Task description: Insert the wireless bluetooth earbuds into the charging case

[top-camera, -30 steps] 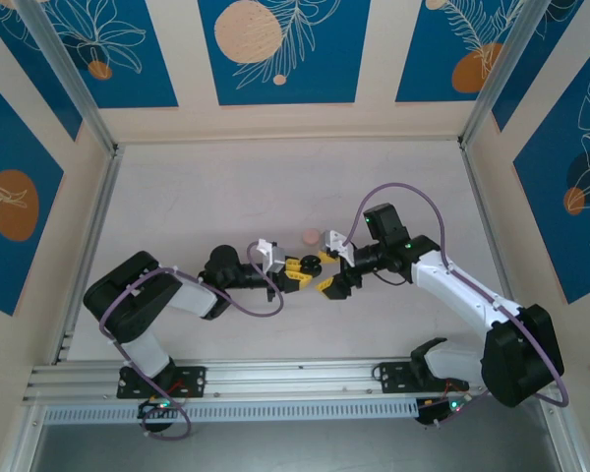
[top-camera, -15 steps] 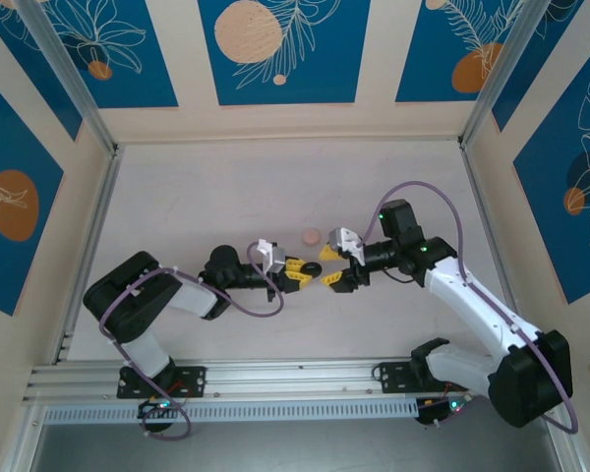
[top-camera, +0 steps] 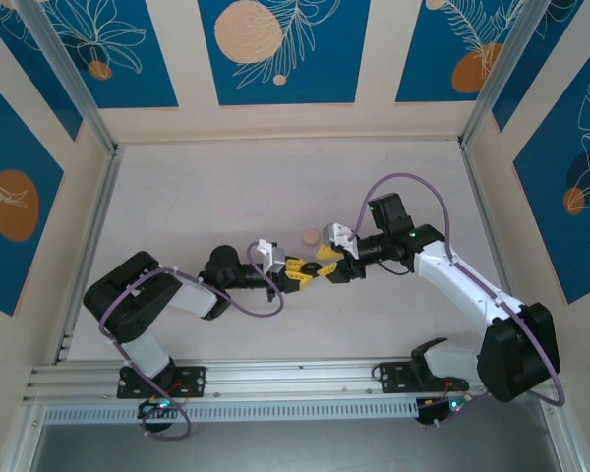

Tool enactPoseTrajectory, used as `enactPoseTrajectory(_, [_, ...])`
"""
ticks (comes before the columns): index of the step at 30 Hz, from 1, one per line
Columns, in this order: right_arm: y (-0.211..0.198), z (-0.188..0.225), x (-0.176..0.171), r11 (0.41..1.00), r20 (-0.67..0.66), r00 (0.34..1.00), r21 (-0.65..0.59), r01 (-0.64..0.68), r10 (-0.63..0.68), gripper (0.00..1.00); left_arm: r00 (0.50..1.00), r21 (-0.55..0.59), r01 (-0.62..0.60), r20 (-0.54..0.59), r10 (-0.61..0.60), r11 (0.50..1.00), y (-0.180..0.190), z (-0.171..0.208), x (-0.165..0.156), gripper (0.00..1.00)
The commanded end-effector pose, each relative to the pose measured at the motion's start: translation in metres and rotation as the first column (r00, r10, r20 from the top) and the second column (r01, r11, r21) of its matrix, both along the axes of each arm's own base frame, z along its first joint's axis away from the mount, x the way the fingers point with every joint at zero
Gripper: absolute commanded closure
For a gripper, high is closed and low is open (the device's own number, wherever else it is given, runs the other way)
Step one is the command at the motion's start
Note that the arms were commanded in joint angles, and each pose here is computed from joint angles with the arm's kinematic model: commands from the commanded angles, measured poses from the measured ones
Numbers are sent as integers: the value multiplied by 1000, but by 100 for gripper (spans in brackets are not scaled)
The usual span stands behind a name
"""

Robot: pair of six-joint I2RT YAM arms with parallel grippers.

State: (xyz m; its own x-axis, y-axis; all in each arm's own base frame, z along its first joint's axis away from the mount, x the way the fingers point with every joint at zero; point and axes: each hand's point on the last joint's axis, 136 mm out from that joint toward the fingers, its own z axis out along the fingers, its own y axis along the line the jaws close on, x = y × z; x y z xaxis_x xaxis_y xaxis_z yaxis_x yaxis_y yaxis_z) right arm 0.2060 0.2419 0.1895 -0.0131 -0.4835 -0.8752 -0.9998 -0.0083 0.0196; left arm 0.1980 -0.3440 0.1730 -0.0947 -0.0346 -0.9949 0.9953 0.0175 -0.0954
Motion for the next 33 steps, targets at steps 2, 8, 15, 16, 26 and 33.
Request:
enactPoseTrajectory(2, [6, 7, -6, 998, 5, 998, 31, -59, 59, 61, 998, -40, 24, 62, -21, 999, -1, 16, -7, 93])
enactPoseTrajectory(8, [9, 6, -9, 996, -18, 996, 43, -81, 82, 68, 998, -40, 21, 60, -18, 999, -1, 16, -6, 93])
enactPoseTrajectory(15, [7, 5, -10, 996, -22, 996, 30, -87, 88, 84, 998, -40, -9, 56, 11, 999, 0, 15, -3, 86])
enactPoseTrajectory(16, [6, 7, -9, 996, -25, 996, 28, -83, 83, 84, 998, -39, -30, 50, 32, 999, 1, 14, 0, 79])
enactPoseTrajectory(26, [-40, -4, 32, 971, -236, 946, -139, 192, -221, 85, 934, 13, -358, 9, 357, 934, 26, -11, 43, 41])
enactPoseTrajectory(33, [-75, -31, 56, 909, -430, 803, -255, 330, -412, 84, 890, 103, -448, -47, 454, 888, 37, -33, 55, 37])
